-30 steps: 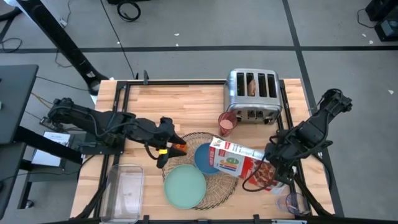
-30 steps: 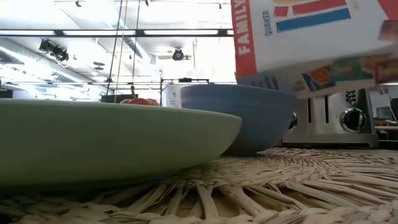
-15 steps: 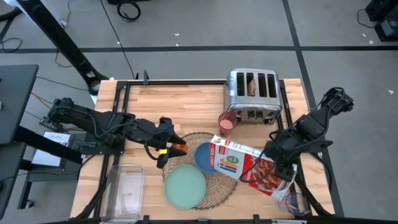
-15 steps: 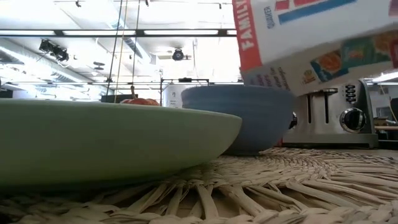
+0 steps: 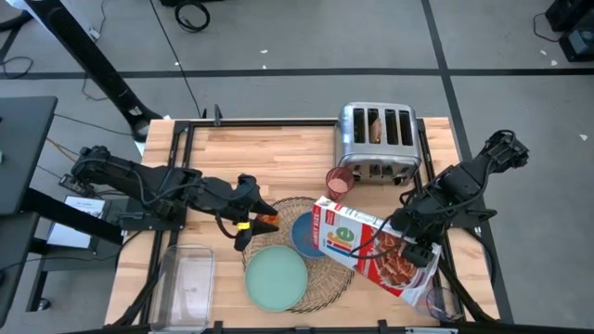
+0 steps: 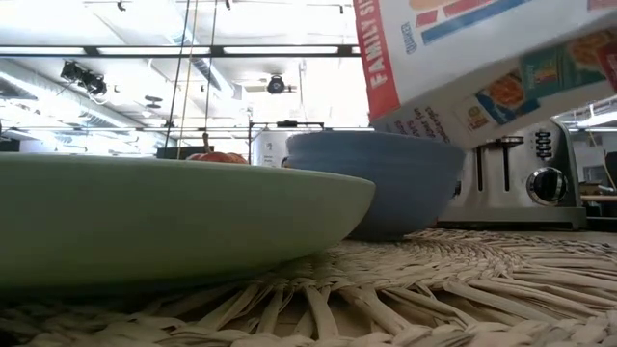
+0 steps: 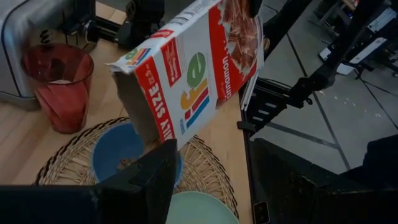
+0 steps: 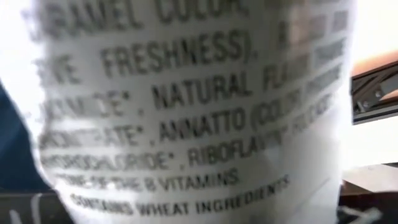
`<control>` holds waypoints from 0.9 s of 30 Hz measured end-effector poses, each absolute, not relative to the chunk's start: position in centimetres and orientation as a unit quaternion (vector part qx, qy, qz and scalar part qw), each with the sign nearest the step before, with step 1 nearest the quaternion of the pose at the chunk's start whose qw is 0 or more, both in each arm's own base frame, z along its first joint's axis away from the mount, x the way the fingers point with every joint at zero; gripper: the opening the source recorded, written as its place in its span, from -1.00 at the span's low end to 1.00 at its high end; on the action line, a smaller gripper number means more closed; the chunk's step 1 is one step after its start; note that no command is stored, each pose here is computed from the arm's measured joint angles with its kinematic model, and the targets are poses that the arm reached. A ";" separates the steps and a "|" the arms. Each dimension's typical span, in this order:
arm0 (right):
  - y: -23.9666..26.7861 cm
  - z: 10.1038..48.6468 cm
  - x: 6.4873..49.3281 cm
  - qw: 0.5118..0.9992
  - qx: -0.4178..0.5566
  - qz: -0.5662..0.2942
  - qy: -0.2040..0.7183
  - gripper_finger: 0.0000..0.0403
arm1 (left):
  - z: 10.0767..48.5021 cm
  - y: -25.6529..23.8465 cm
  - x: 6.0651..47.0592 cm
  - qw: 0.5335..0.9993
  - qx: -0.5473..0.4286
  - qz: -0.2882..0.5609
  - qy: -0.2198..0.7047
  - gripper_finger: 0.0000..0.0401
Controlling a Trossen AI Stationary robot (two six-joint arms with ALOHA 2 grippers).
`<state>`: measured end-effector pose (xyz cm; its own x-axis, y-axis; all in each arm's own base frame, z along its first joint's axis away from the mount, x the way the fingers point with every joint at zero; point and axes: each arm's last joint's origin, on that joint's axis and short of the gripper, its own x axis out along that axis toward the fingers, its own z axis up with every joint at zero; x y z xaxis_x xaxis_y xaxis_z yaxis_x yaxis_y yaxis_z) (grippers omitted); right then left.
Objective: Arrange a breakfast setting
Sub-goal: Pour the cereal from the cereal box into the blue bowl
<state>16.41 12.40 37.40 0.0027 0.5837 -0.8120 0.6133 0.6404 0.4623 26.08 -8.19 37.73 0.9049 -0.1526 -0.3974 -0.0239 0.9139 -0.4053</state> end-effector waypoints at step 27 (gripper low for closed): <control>11.6 38.6 16.4 0.550 0.489 0.004 0.677 0.09 | 37.8 -8.3 26.1 0.956 -0.200 -0.029 0.212 0.08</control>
